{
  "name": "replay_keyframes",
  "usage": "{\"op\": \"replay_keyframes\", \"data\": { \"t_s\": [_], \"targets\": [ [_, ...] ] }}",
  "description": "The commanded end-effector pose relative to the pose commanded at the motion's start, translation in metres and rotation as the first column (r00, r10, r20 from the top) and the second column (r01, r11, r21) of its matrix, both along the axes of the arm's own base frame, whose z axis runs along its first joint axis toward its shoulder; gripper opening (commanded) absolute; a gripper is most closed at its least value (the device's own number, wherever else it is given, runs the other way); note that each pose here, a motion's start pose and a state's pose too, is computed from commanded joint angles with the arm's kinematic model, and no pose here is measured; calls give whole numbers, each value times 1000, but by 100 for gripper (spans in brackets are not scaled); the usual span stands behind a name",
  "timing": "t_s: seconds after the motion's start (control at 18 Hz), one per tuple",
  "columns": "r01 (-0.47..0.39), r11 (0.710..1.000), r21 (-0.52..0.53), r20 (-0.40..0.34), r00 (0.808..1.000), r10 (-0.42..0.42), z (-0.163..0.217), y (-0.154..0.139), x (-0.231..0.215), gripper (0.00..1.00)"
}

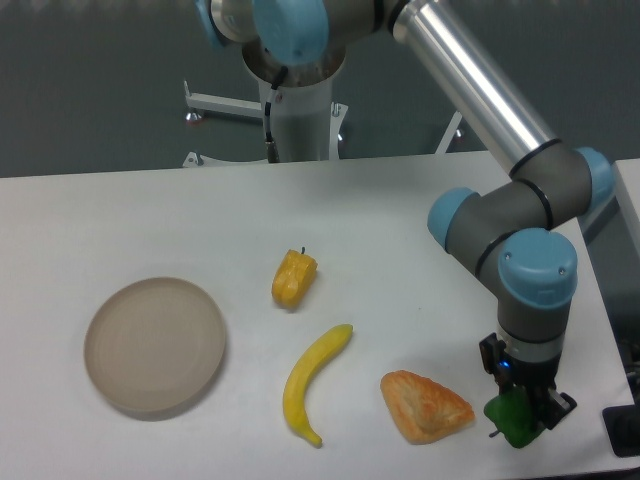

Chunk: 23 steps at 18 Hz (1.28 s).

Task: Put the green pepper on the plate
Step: 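Lift the green pepper held in the gripper off the table, then carry the green pepper over the banana toward the beige plate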

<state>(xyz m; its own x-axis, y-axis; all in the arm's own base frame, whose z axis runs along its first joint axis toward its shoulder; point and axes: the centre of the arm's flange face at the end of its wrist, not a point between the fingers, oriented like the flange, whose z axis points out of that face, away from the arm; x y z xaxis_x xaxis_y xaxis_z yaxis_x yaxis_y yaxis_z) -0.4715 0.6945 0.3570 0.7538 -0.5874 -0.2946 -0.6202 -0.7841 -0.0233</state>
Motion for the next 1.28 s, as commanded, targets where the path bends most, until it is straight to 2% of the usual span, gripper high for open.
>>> {"op": "replay_keyframes", "data": {
  "t_s": [0.33, 0.61, 0.72, 0.83, 1.06, 1.28],
  "targets": [
    [-71, 997, -13, 67, 995, 72, 29, -13, 78, 30],
    [-250, 968, 3, 172, 954, 246, 33, -4, 174, 30],
    [-326, 945, -2, 225, 921, 318, 32, -4, 212, 30],
    [-392, 920, -4, 298, 878, 375, 37, -8, 247, 30],
    [-485, 873, -48, 398, 793, 462, 38, -18, 305, 30],
    [-536, 837, -112, 413, 740, 530, 17, -14, 348, 31]
  ]
}}
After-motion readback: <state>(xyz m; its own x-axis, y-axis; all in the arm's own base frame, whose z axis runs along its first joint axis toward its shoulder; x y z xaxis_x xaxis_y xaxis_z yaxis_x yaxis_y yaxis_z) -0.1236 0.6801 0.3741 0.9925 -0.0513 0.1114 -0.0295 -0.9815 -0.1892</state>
